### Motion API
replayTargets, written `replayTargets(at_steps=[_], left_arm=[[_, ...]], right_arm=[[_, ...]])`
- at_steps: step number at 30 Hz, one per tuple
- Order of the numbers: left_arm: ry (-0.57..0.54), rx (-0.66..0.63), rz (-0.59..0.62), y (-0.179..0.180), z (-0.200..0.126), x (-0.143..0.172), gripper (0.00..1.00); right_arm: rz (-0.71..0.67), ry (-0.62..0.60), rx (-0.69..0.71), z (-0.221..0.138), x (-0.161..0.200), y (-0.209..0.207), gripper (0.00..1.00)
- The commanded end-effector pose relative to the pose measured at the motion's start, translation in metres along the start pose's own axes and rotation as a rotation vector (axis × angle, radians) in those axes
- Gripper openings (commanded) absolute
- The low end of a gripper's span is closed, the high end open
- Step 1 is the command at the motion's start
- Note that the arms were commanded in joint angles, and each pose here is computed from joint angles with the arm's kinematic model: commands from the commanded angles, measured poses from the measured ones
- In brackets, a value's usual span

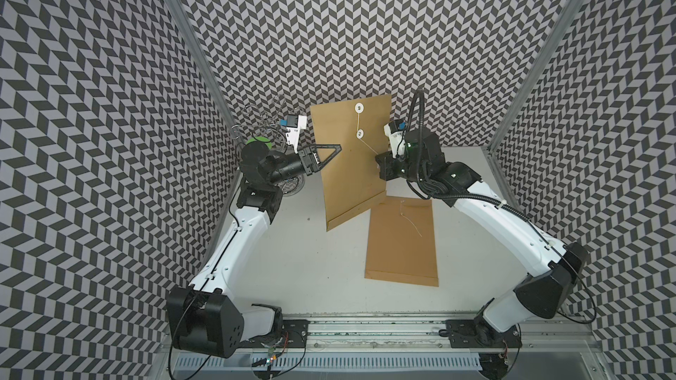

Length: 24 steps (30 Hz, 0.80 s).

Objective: Close the mouth of the file bag
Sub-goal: Close the file bag.

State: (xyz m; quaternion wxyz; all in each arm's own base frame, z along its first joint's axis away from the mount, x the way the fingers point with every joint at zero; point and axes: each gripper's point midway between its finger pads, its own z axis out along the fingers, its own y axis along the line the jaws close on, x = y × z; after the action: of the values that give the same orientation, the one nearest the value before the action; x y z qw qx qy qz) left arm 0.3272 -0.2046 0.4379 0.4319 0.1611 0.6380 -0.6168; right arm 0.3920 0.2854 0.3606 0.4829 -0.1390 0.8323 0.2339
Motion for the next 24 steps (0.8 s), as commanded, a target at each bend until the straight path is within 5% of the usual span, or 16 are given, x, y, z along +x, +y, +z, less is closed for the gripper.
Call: replayTargets(at_steps=[1, 24], left_arm=[[0.005, 0.029, 0.039, -0.012, -0.001, 0.003, 0.00], [0.065, -0.021, 0.006, -0.001, 0.009, 0.045, 0.00]], right_arm=[[-0.007, -0.081, 0.057, -0.008, -0.032, -0.014, 0.00], [-0.028, -0.162, 0.038, -0.015, -0.091, 0.007, 0.00]])
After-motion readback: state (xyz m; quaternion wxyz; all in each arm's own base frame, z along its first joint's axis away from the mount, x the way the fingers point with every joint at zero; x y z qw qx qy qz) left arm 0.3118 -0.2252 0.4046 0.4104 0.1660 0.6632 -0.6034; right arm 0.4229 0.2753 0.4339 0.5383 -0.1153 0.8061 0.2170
